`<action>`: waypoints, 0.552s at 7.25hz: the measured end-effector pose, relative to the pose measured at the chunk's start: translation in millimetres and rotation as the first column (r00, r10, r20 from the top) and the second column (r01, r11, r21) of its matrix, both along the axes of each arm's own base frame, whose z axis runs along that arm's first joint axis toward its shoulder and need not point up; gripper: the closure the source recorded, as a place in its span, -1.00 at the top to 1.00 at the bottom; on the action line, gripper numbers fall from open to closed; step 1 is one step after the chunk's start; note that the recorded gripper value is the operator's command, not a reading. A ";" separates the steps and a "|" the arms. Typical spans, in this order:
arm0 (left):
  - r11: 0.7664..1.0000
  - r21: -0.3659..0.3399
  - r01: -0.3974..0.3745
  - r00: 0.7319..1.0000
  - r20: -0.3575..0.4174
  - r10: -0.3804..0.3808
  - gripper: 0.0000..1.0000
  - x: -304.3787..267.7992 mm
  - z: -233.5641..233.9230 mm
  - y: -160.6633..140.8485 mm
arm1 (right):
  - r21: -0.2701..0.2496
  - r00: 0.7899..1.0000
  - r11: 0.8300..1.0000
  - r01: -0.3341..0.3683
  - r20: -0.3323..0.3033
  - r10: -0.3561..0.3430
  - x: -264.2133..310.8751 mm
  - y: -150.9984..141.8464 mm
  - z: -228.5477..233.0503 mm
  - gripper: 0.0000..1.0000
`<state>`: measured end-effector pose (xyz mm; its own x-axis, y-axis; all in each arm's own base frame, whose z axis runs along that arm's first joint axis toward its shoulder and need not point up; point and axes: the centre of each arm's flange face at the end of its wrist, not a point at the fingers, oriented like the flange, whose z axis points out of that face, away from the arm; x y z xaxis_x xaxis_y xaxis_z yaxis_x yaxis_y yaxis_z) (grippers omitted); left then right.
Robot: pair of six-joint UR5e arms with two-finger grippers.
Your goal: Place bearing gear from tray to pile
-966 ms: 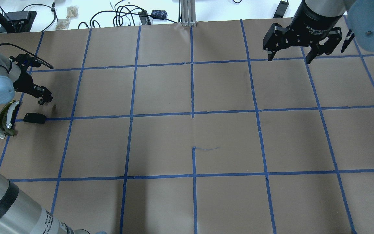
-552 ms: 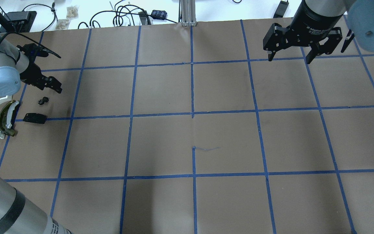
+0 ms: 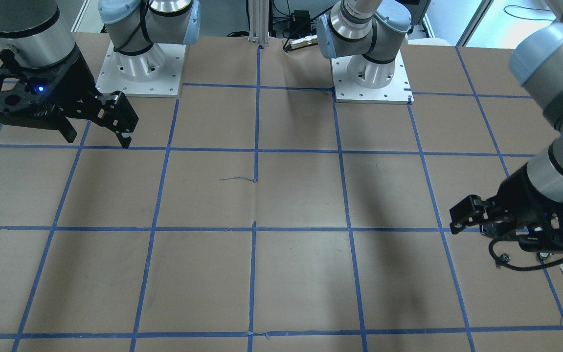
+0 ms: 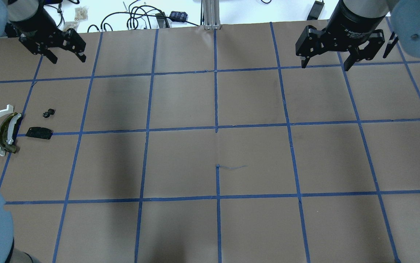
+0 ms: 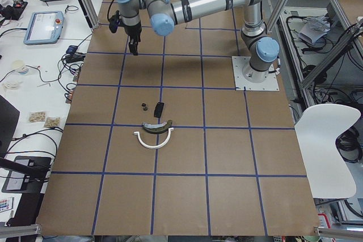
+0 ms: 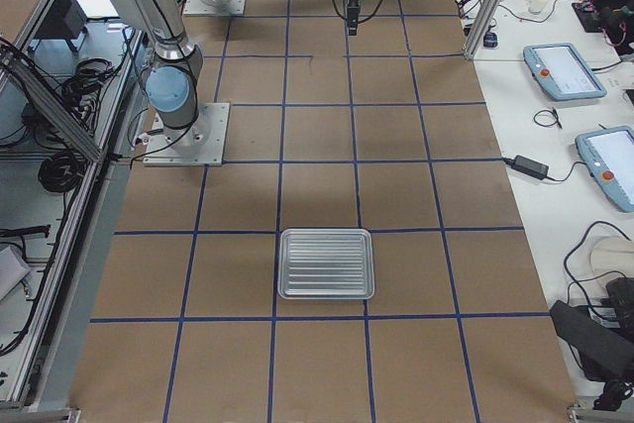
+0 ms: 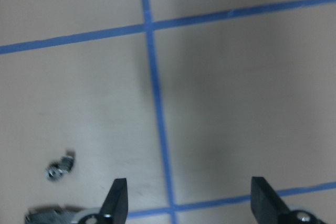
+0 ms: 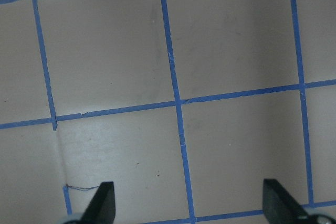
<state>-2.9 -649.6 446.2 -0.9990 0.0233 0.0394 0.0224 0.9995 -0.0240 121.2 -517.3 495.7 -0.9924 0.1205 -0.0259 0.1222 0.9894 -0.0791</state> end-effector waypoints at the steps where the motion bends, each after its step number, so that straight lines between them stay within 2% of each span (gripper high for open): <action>1: 1.000 -0.002 -0.003 1.000 0.000 0.003 0.84 -42.2 37.5 13.7 | 0.001 1.000 1.000 -0.001 0.000 0.001 0.0 0.1 -0.7 1.00; 2: 1.000 0.000 0.001 1.000 0.001 -0.001 0.84 -76.3 59.0 33.1 | 0.002 1.000 1.000 -0.001 0.002 0.001 0.2 0.2 -1.0 1.00; 4: 1.000 -0.007 0.000 1.000 0.007 0.000 0.84 -106.3 90.4 88.7 | 0.002 1.000 1.000 -0.001 0.002 0.001 0.2 0.4 -1.2 1.00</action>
<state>-109.2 -560.9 536.6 -0.9992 0.0239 0.0320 0.0229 0.9993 -0.0310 121.4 -516.9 494.5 -0.9924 0.1195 -0.0278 0.1213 0.9897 -0.0765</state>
